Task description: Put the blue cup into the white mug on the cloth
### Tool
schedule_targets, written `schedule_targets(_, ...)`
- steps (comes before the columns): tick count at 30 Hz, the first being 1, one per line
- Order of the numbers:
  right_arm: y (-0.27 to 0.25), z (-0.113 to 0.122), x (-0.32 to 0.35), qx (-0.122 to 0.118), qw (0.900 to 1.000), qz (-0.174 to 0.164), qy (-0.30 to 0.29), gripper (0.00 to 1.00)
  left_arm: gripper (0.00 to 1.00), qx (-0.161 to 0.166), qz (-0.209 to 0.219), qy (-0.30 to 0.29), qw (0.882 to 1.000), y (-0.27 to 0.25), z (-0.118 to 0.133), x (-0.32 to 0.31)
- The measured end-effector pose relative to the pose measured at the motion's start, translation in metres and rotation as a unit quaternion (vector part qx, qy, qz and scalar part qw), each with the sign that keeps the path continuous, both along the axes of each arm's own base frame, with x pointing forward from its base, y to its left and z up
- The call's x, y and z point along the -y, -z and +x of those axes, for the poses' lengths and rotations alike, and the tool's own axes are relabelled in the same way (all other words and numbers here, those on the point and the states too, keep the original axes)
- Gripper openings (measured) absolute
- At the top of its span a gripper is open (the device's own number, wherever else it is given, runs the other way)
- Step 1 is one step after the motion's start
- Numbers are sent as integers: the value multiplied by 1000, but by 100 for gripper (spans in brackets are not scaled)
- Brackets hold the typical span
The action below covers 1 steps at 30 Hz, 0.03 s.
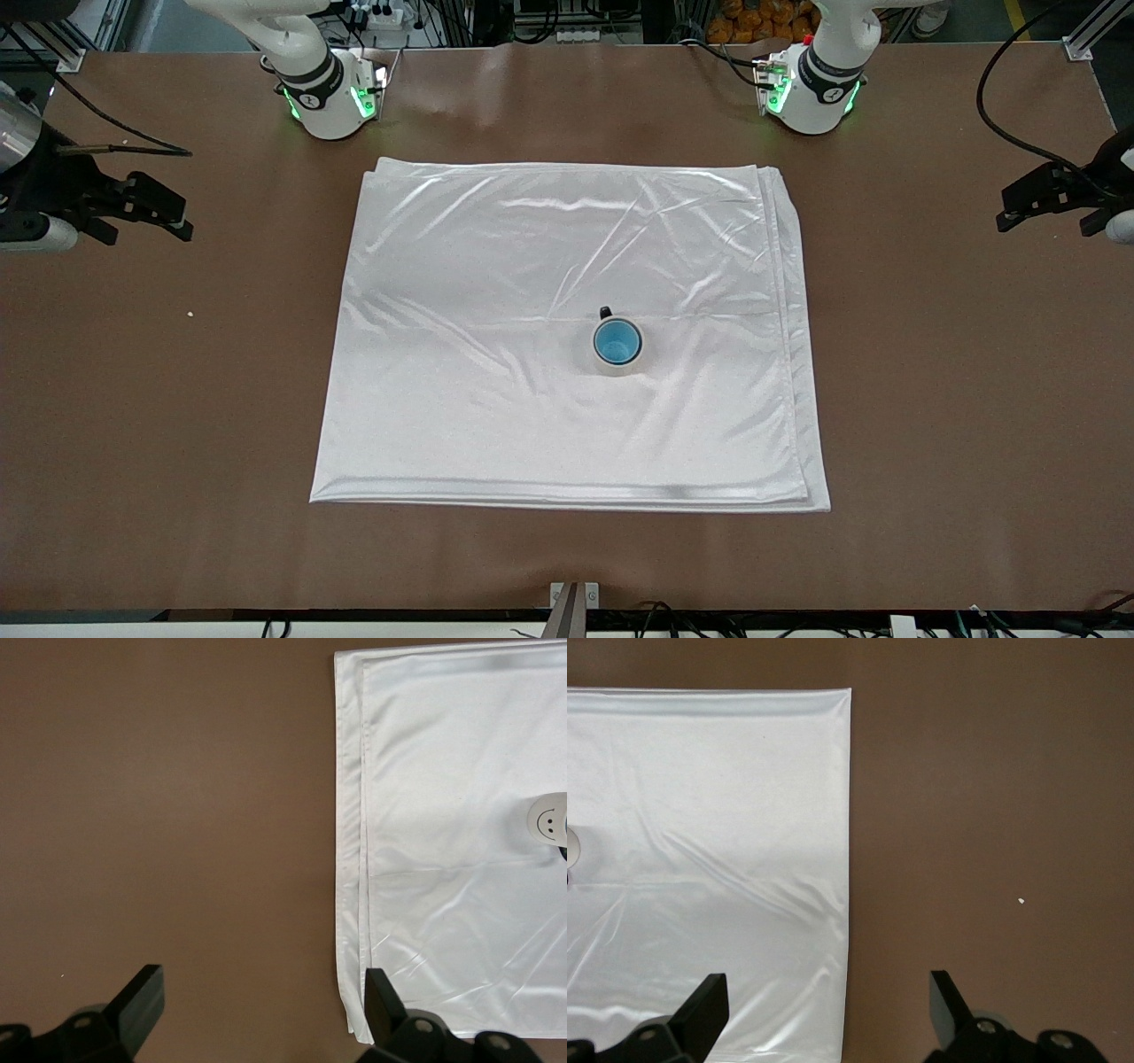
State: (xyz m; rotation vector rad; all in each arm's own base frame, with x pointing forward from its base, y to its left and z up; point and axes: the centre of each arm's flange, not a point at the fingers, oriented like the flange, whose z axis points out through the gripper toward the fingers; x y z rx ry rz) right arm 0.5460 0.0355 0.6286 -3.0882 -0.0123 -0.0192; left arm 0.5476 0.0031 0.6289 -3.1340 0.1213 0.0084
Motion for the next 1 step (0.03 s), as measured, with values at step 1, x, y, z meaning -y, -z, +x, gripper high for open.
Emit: schedule_targets(1, 0, 0, 0, 0, 1000, 0, 0, 100, 100, 0, 0, 0, 1000, 0, 0, 0)
